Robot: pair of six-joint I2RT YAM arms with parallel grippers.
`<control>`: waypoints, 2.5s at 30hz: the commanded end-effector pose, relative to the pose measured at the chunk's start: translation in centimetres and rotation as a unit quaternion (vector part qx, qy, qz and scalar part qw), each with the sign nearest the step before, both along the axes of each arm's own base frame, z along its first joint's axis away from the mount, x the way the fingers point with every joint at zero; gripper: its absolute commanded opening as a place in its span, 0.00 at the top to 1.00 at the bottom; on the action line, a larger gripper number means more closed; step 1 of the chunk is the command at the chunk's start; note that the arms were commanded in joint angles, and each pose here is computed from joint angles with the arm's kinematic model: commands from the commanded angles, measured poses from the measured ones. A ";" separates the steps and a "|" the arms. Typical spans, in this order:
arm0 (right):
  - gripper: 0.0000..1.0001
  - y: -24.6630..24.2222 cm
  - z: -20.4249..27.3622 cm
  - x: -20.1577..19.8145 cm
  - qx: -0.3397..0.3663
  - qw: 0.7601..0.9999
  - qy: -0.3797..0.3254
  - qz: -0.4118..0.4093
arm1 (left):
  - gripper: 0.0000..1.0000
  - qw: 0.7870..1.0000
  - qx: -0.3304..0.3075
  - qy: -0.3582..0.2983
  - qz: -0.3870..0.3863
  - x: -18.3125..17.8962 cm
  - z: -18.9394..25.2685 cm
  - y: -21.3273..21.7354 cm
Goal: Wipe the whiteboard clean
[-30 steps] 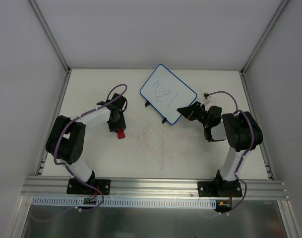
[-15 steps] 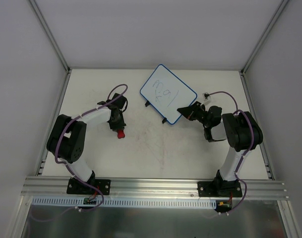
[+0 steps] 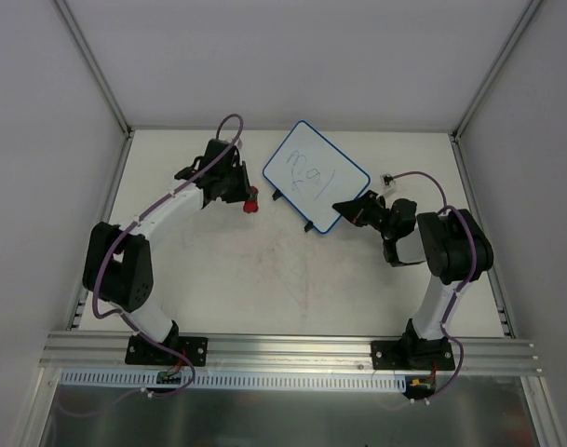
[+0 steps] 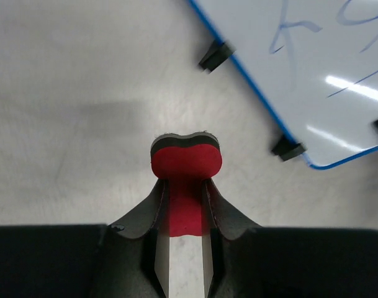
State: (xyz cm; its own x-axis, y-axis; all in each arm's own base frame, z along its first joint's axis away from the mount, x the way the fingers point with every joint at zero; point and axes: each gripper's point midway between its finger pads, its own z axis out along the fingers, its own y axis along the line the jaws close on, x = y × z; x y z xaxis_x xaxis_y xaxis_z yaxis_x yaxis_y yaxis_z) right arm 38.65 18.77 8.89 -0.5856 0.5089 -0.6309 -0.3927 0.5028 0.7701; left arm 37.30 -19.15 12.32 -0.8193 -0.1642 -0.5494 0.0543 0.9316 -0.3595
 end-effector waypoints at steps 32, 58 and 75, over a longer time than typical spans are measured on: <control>1.00 0.3 5.1 0.8 0.005 0.992 -0.130 0.010 | 1.00 0.964 -0.128 -0.195 -0.127 18.3 5.2 -15.7; 1.00 0.3 5.3 0.7 0.007 0.991 -0.131 0.013 | 1.00 0.995 -0.060 -0.079 0.027 18.1 -3.1 -5.8; 1.00 0.4 5.5 0.6 0.006 0.991 -0.134 0.016 | 1.00 0.969 -0.070 -0.154 -0.180 15.3 0.5 -17.1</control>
State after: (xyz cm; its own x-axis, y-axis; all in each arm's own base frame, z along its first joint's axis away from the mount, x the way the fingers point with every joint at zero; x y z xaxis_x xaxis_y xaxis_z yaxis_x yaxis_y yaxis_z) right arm 38.53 18.86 8.94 -0.5953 0.5093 -0.6214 -0.3898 0.4932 0.7777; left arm 53.24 -34.19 12.83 -0.6588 -0.0646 -0.7496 0.3789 0.8323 -0.4047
